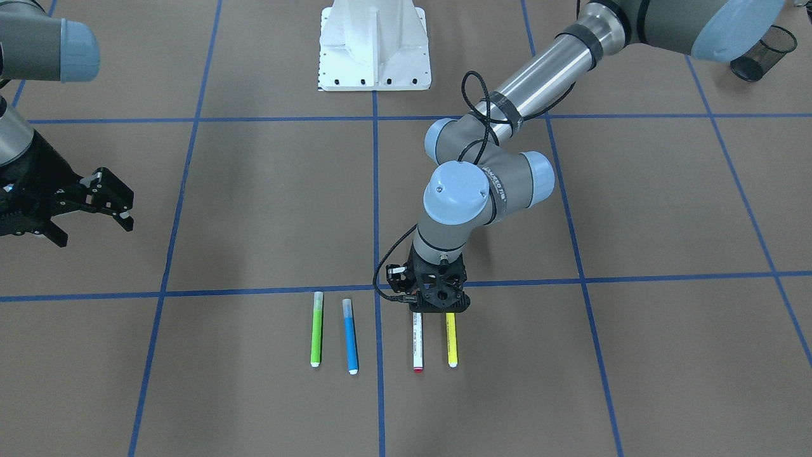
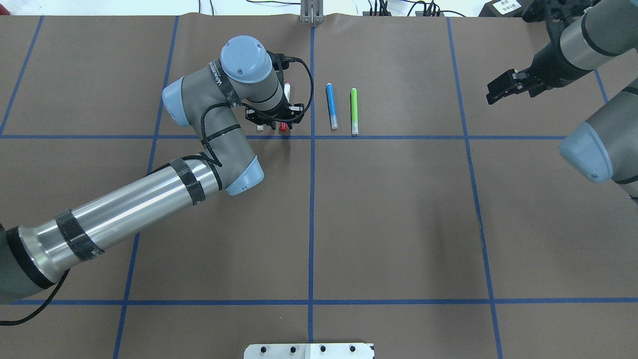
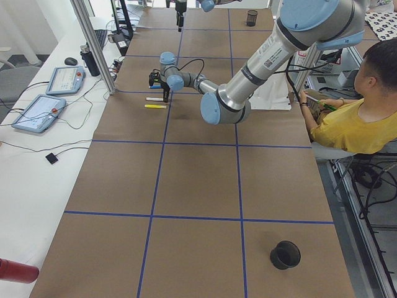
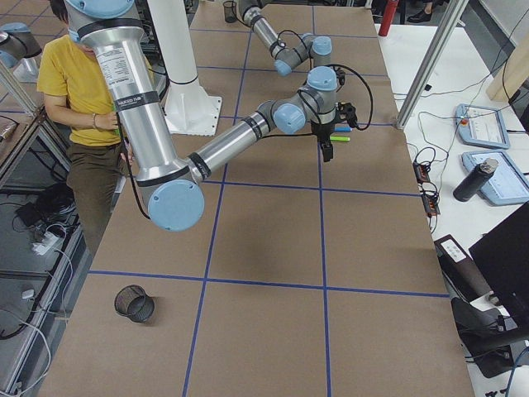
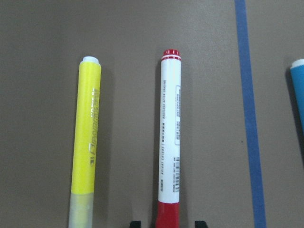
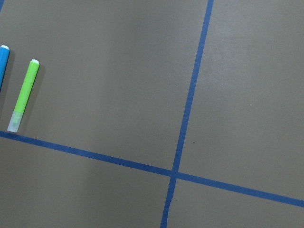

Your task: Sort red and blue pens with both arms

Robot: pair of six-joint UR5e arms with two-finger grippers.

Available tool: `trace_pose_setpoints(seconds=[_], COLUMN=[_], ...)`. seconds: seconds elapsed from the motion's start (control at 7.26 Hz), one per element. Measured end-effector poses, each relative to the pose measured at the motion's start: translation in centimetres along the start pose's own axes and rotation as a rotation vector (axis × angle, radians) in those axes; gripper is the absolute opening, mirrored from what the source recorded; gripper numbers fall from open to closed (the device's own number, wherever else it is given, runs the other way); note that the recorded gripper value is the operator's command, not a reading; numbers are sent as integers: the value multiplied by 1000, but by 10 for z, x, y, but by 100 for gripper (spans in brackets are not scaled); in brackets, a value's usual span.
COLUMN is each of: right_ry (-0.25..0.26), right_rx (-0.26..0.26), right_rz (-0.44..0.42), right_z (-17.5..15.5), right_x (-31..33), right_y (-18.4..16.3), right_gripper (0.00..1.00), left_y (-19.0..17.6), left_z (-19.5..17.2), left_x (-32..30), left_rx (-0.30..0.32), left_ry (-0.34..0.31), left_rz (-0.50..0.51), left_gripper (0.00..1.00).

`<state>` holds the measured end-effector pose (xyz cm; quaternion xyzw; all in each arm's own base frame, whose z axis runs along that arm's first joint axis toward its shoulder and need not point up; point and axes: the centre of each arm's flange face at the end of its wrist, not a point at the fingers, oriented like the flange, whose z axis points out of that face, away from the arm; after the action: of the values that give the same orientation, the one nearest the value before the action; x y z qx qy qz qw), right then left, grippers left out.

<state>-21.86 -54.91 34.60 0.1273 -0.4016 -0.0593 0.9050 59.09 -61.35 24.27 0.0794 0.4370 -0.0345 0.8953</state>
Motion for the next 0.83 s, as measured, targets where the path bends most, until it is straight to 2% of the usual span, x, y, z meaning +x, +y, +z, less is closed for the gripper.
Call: trace_pose_setpoints(seconds=[0.28, 0.41, 0.55, 0.69, 0.83], right_ry=[-1, -2, -2, -2, -2], right_rx=[0, 0, 0, 0, 0], right_rz=[-1, -1, -1, -1, -1], right_z=[0, 0, 0, 0, 0], right_x=[-1, -1, -1, -1, -1], right_y=[0, 0, 0, 0, 0], right_gripper=[100, 100, 100, 100, 100], left_y=[2, 3, 4, 5, 5], left_z=[3, 5, 7, 7, 7], left_x=[-1, -1, 0, 0, 0], left_rx=[-5, -8, -10, -10, -11], left_ry=[-5, -7, -8, -8, -8], left_rz=[-1, 0, 1, 1, 1], left_gripper=[45, 38, 26, 4, 0])
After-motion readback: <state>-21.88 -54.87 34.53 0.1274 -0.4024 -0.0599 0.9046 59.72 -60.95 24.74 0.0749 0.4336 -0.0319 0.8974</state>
